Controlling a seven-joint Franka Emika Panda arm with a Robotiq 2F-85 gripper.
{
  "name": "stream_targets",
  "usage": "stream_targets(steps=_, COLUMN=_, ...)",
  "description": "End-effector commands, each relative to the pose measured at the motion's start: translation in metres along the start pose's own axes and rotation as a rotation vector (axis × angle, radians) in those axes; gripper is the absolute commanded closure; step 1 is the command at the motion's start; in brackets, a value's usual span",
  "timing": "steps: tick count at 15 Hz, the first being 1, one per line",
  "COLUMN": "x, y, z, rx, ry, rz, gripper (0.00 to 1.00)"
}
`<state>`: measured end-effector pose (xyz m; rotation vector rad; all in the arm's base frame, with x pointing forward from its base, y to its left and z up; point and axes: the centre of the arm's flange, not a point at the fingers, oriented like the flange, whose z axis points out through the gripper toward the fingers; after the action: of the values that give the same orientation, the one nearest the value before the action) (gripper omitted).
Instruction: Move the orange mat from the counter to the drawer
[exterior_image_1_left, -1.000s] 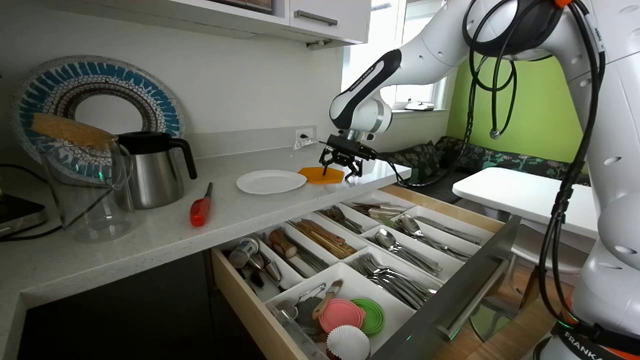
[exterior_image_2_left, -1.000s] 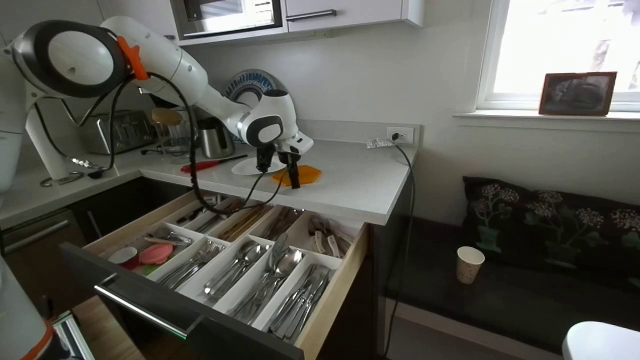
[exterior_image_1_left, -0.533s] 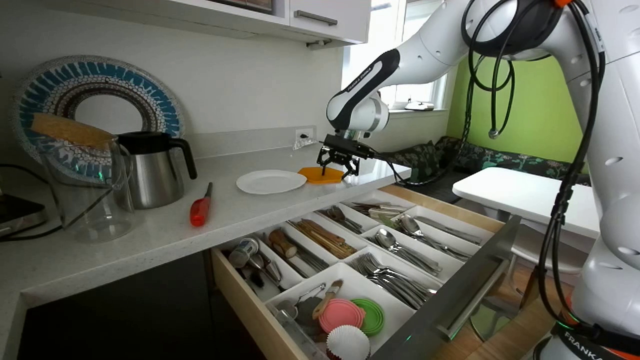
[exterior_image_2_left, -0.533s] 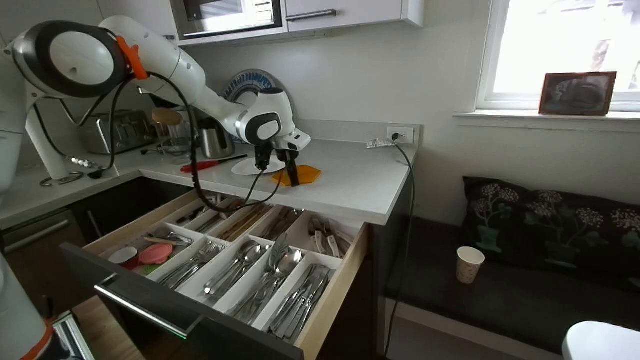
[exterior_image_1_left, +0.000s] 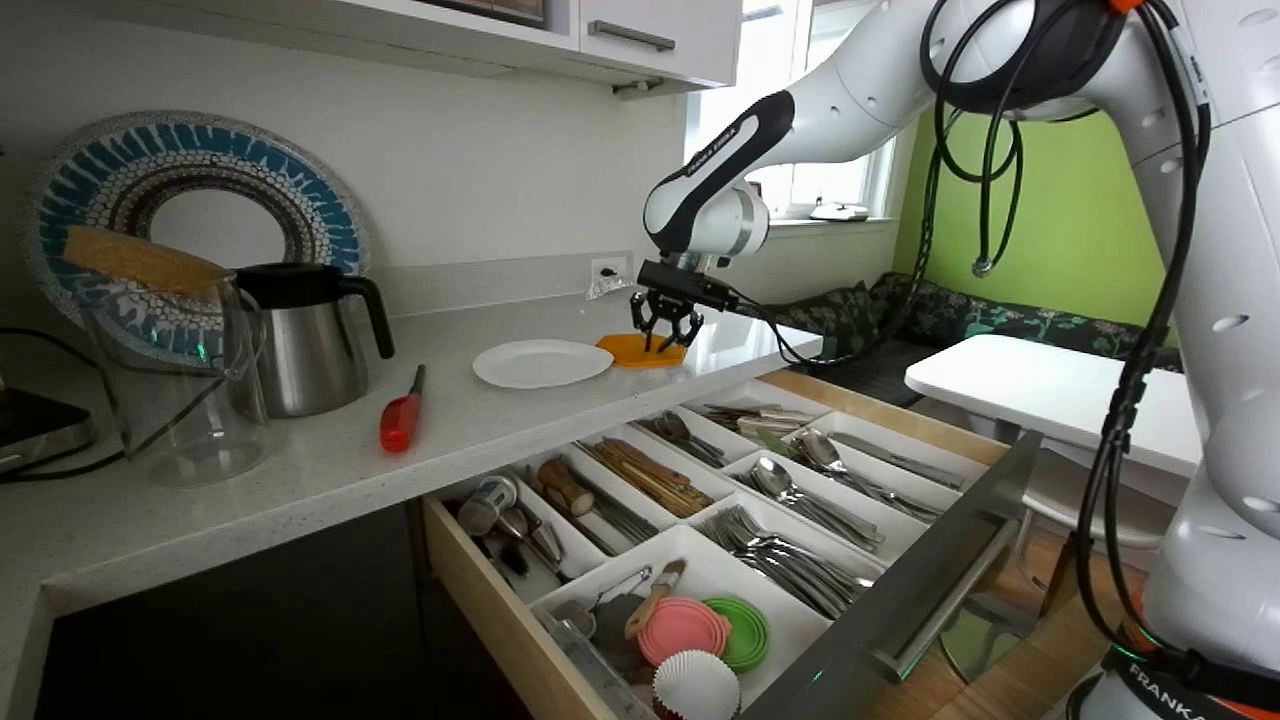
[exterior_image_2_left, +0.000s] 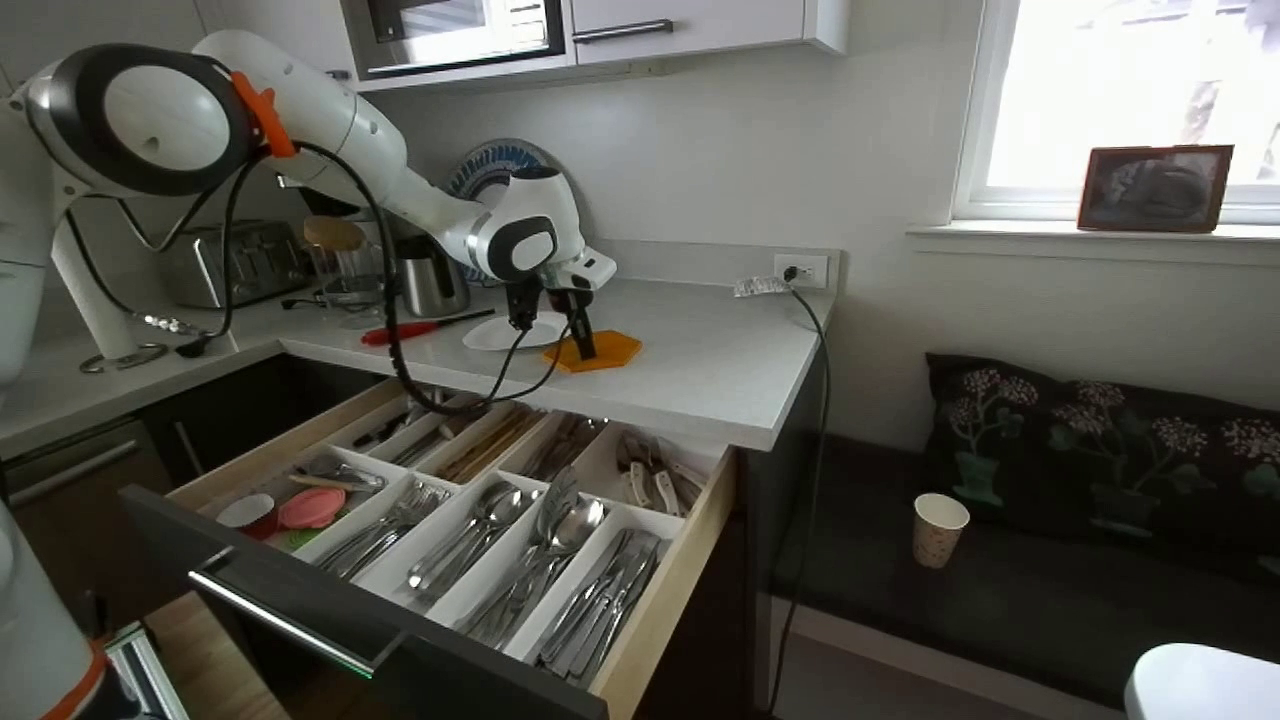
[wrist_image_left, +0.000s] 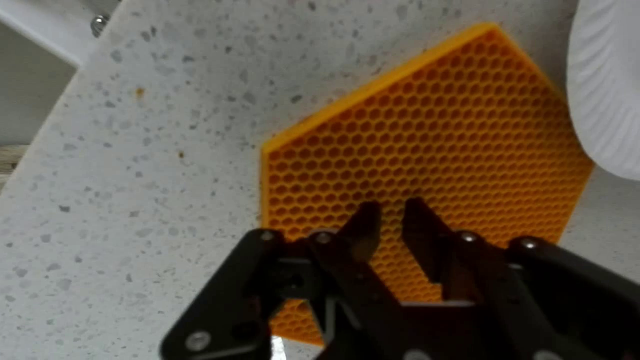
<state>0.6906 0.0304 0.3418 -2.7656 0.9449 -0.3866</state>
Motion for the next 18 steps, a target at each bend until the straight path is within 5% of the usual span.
stream_targets(steps=1, x=-0.006, y=-0.004, z=0.014, rx=-0.038, ry=-0.004, rz=-0.004, gripper=0.99)
stream_targets(steps=3, x=-0.007, y=-0.005, z=0.008, rx=-0.062, ry=0.006, rz=-0.009, gripper=0.92)
stream_targets(steps=4, x=-0.008, y=-0.005, z=0.006, rx=-0.076, ry=0.017, rz=-0.020, gripper=0.68)
stream_targets(steps=7, x=-0.015, y=-0.009, z=-0.008, rx=-0.109, ry=0.054, rz=-0.103, gripper=0.59)
stream_targets(steps=14, x=-0.019, y=-0.016, z=-0.002, rx=-0.196, ry=0.129, rz=-0.262, gripper=0.05)
stream_targets(steps=18, x=-0.027, y=-0.016, z=0.021, rx=-0.188, ry=0.142, rz=-0.350, gripper=0.00)
